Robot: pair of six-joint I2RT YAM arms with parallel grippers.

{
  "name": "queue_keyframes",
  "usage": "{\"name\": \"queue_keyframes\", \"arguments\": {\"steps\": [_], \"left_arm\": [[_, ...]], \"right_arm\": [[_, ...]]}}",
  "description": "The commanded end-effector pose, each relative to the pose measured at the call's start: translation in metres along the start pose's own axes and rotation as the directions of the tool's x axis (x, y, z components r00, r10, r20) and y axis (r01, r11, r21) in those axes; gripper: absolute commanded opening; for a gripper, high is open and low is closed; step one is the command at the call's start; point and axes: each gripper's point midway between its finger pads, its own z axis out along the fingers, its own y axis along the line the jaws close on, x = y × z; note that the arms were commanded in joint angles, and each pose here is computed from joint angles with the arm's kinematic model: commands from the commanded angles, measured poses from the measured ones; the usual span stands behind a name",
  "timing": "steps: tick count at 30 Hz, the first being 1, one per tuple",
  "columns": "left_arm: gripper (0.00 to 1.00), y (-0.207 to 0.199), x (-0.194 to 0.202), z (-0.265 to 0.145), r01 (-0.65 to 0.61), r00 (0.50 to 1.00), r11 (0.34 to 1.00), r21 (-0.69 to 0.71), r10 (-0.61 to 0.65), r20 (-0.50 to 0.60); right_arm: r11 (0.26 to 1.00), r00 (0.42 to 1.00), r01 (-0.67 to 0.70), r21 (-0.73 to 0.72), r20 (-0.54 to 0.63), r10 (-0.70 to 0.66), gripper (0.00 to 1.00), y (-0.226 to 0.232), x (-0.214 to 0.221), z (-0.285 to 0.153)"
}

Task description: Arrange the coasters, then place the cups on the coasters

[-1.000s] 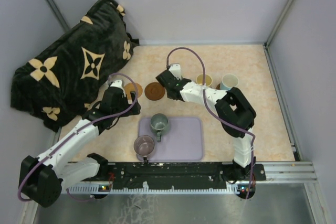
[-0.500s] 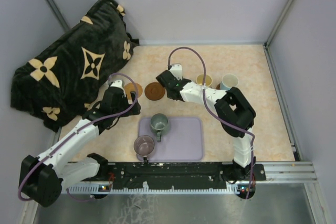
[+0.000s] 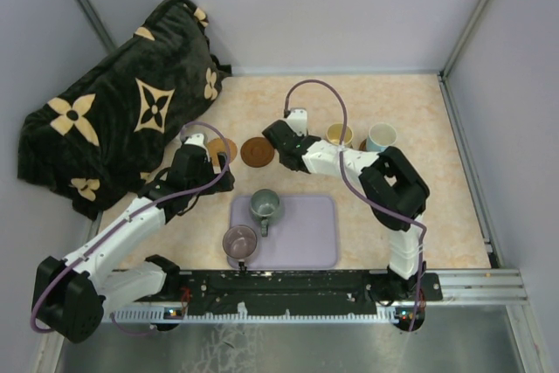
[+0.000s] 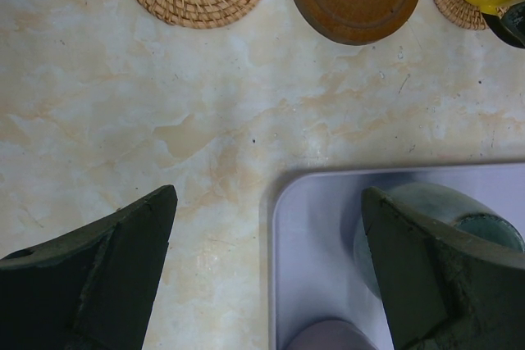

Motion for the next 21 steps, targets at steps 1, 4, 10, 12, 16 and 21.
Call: {"name": "queue_keyframes", "arguments": {"steps": [1, 4, 10, 12, 16, 21], "left_arm": [[0.99, -0.0015, -0.0107, -0.0008, 0.014, 0.999, 1.0, -0.005, -0.013, 0.031], [0.99, -0.0014, -0.0107, -0.0004, 0.014, 0.999, 1.0, -0.006, -0.014, 0.03], [0.99, -0.0014, -0.0105, -0.0005, 0.015, 0.999, 1.0, -0.006, -0.015, 0.029], [0.99, -0.0012, -0.0102, -0.0003, 0.017, 0.999, 1.0, -0.007, -0.016, 0.029], [0.99, -0.0013, -0.0089, 0.0001, 0.016, 1.0, 1.0, -0.006, -0.016, 0.025], [0.99, -0.0011, -0.0084, 0.0005, 0.016, 1.0, 1.0, -0.007, -0.016, 0.022]], "right_arm": [[0.998, 0.996, -0.059, 0.019, 0.063, 0.057, 0.0, -0.0122, -0.0241, -0.0147], [0.998, 0.996, -0.059, 0.024, 0.064, 0.057, 0.0, -0.0144, -0.0258, -0.018], [0.998, 0.997, -0.052, 0.02, 0.062, 0.05, 0.0, -0.0151, -0.0279, -0.022], [0.999, 0.997, -0.048, 0.018, 0.059, 0.047, 0.0, -0.0146, -0.0279, -0.0221], [0.999, 0.997, -0.04, 0.007, 0.064, 0.04, 0.3, -0.0129, -0.0309, -0.0238], [1.0, 0.997, -0.028, 0.003, 0.069, 0.028, 0.4, -0.0117, -0.0326, -0.0241]]}}
